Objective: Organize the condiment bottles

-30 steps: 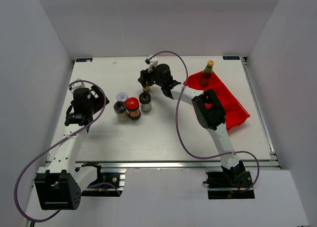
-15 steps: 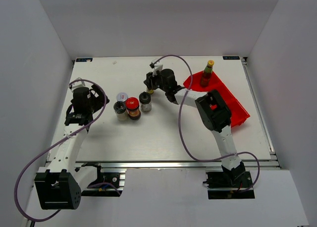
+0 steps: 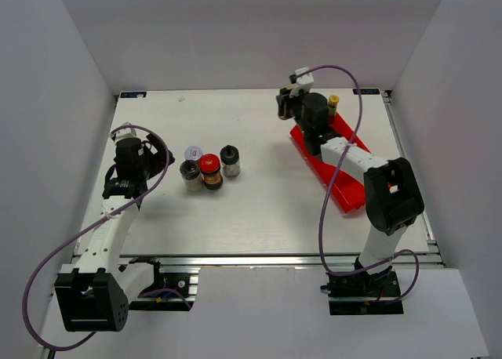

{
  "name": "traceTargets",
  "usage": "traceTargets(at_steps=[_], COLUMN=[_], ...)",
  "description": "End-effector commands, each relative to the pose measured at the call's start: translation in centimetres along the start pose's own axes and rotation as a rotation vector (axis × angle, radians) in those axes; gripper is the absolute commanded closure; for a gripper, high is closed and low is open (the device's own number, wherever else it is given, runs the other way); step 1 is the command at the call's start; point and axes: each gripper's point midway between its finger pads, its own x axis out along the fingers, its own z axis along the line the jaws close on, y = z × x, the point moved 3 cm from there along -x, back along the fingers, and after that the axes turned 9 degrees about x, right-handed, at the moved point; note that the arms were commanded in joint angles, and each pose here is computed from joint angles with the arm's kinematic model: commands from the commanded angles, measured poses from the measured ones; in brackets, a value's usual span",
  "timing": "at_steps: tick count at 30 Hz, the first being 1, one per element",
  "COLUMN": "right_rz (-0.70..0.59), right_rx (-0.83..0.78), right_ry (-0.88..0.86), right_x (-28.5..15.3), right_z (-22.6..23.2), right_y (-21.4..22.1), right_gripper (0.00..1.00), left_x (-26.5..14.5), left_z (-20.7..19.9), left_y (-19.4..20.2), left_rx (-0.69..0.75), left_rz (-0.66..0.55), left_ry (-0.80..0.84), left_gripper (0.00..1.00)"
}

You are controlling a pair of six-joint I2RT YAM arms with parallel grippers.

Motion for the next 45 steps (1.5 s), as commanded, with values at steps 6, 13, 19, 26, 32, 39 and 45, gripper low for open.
traceTargets(at_steps=[6, 13, 19, 26, 32, 39, 45], right_rz=[-0.023, 0.024, 0.075, 0.098, 0.123, 0.095, 0.077], right_rx=[0.063, 0.011, -0.005, 0.029, 0.034, 0.033, 0.034], right_ry=[0.127, 0.184, 0.196, 0.235, 0.238, 0.227, 0.200], right_x=[-1.6, -1.2, 0.0, 0.6, -0.1, -1.3, -2.6], right_z=[-9.3, -11.1, -12.0, -13.6, -13.9, -13.4, -12.4], right_y=[-0.2, 2.5, 5.2, 7.5, 8.7, 6.6, 3.0], right_gripper=[0.83, 0.84, 0.84, 0.80, 0.52, 0.28, 0.19], left_x=[-0.3, -0.3, -0.1, 0.3, 0.9, 0.8, 0.5], left_z=[-0.5, 0.7, 1.4, 1.4, 1.7, 1.3, 1.2], left_y=[-1.0, -1.4, -1.3, -1.3, -0.7, -1.0, -1.3], left_rx=[0.006, 0.007, 0.012, 0.020, 0.026, 0.021, -0.010], left_rz=[-0.041, -0.048, -0.045, -0.046, -0.026, -0.025, -0.018], left_ry=[0.030, -0.061, -0.110, -0.107, -0.126, -0.109, -0.113], left_gripper=[0.02, 0.02, 0.02, 0.02, 0.02, 0.02, 0.02])
